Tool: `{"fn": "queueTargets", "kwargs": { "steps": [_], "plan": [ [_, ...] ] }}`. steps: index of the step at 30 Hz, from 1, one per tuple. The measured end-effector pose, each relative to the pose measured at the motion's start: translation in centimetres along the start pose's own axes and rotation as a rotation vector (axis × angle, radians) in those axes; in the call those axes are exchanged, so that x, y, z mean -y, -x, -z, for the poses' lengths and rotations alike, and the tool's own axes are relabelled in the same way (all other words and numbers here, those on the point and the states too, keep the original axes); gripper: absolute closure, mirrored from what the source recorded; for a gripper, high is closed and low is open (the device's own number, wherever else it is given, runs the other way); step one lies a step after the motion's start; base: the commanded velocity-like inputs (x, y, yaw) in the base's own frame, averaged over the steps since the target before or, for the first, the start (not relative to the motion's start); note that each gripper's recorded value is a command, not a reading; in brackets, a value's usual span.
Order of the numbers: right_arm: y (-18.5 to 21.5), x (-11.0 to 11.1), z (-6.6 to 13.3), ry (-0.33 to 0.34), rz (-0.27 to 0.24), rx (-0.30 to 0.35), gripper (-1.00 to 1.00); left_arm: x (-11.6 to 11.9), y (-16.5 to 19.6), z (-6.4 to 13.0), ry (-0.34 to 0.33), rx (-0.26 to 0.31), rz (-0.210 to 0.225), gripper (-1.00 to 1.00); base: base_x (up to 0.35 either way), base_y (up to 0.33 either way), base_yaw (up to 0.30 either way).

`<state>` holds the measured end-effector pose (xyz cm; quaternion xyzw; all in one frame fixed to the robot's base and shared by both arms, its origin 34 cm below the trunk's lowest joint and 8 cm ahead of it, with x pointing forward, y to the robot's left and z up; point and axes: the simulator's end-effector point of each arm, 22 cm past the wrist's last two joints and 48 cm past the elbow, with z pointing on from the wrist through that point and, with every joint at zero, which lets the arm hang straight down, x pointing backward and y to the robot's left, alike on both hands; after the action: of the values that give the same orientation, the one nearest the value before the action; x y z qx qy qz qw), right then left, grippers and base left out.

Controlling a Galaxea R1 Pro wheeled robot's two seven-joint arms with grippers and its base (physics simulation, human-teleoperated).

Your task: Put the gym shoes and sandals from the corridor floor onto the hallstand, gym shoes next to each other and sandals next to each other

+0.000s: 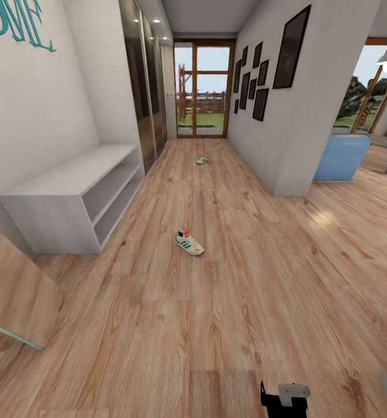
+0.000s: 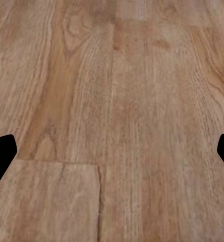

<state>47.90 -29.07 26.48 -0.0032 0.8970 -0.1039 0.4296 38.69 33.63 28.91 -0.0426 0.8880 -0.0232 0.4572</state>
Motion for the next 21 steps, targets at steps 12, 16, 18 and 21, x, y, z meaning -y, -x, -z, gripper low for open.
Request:
{"fn": "queueTargets", "kwargs": {
  "steps": [12,16,18,21],
  "plan": [
    [-0.01,0.07,0.00,-0.002,0.000,0.000,-1.00,0.01,0.00,-0.01,0.000,0.000,0.000,-1.00,0.298,-0.124,-0.025],
    [-0.01,0.13,-0.01,-0.005,-0.002,0.000,-1.00,0.01,-0.02,0.00,0.000,0.000,0.000,-1.00,0.289,-0.142,-0.206],
    [0.00,0.15,-0.01,-0.006,-0.002,0.000,-1.00,0.01,0.00,-0.01,0.000,0.000,0.000,-1.00,0.289,-0.143,-0.248],
    [0.00,0.17,-0.01,-0.006,-0.003,0.000,-1.00,0.00,0.00,-0.01,0.000,0.000,0.000,-1.00,0.289,-0.143,-0.261]
  ]
}}
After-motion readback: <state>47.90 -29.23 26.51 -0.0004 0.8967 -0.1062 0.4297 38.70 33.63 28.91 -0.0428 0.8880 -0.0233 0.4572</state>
